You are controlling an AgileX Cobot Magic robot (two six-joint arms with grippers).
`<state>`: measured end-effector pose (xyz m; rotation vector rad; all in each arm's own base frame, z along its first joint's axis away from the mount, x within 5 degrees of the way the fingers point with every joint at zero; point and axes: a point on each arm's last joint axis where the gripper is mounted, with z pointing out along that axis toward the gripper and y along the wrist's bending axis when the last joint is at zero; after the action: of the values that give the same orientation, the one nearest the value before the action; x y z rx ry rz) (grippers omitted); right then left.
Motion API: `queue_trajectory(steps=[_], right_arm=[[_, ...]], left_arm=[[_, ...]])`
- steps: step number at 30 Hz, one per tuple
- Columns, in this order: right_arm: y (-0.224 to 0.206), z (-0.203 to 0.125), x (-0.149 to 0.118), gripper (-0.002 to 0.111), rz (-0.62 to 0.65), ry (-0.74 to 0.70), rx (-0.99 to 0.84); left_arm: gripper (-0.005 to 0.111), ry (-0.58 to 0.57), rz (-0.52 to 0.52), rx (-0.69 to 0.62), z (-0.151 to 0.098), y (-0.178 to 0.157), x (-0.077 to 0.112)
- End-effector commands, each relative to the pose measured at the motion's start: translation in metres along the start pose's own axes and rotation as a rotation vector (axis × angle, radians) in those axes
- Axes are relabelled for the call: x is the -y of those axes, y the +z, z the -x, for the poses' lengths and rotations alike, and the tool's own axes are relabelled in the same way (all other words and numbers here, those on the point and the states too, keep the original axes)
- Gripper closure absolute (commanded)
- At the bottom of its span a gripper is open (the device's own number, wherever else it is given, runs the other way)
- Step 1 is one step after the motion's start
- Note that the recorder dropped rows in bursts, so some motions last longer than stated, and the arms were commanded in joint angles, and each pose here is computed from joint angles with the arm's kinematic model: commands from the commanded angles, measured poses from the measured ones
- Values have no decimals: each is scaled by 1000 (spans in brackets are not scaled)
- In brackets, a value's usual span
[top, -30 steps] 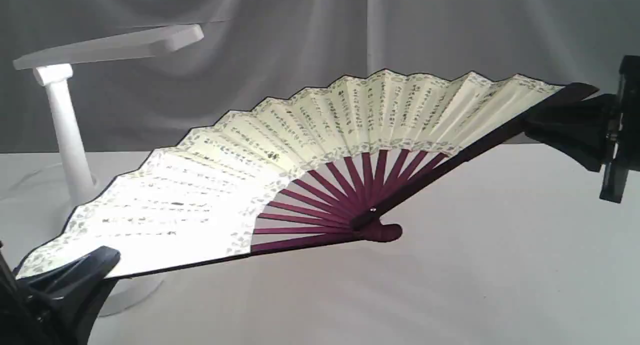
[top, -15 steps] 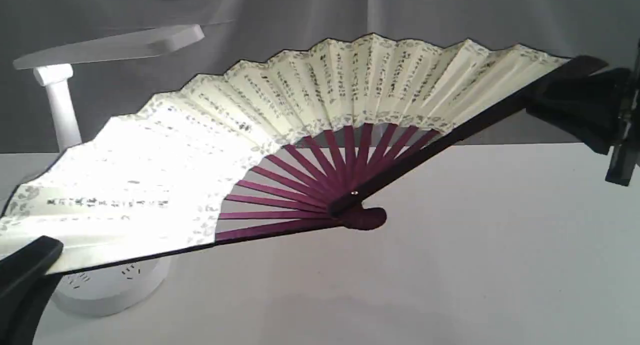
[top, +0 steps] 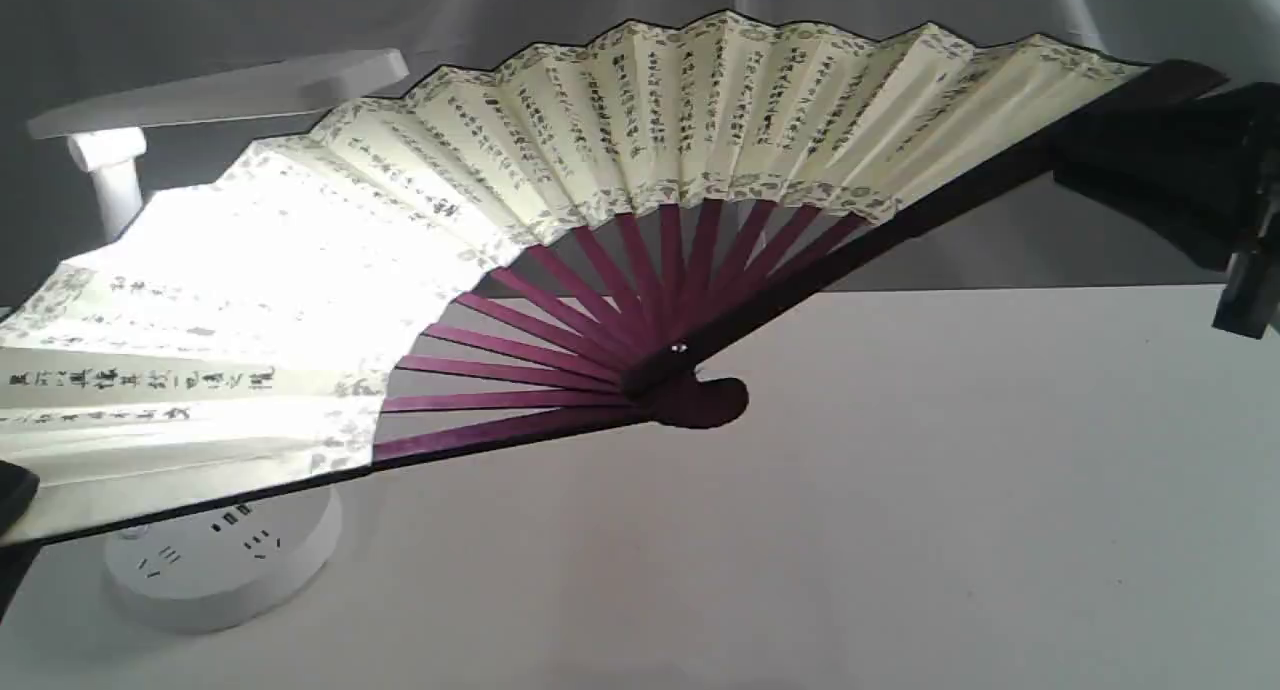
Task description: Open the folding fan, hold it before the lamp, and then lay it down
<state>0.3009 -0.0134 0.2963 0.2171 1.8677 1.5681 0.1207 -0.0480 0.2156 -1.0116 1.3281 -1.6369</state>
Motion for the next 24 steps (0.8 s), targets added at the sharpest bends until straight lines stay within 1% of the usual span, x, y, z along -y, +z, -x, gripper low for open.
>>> queue_trajectory(steps=[1, 24], right_arm=[[-3, 5, 5, 108, -58, -34, 64], [-3, 5, 5, 108, -54, -28, 70]], left_arm=[[107, -100, -76, 79, 7, -5, 9], [107, -102, -83, 76, 7, -7, 11]])
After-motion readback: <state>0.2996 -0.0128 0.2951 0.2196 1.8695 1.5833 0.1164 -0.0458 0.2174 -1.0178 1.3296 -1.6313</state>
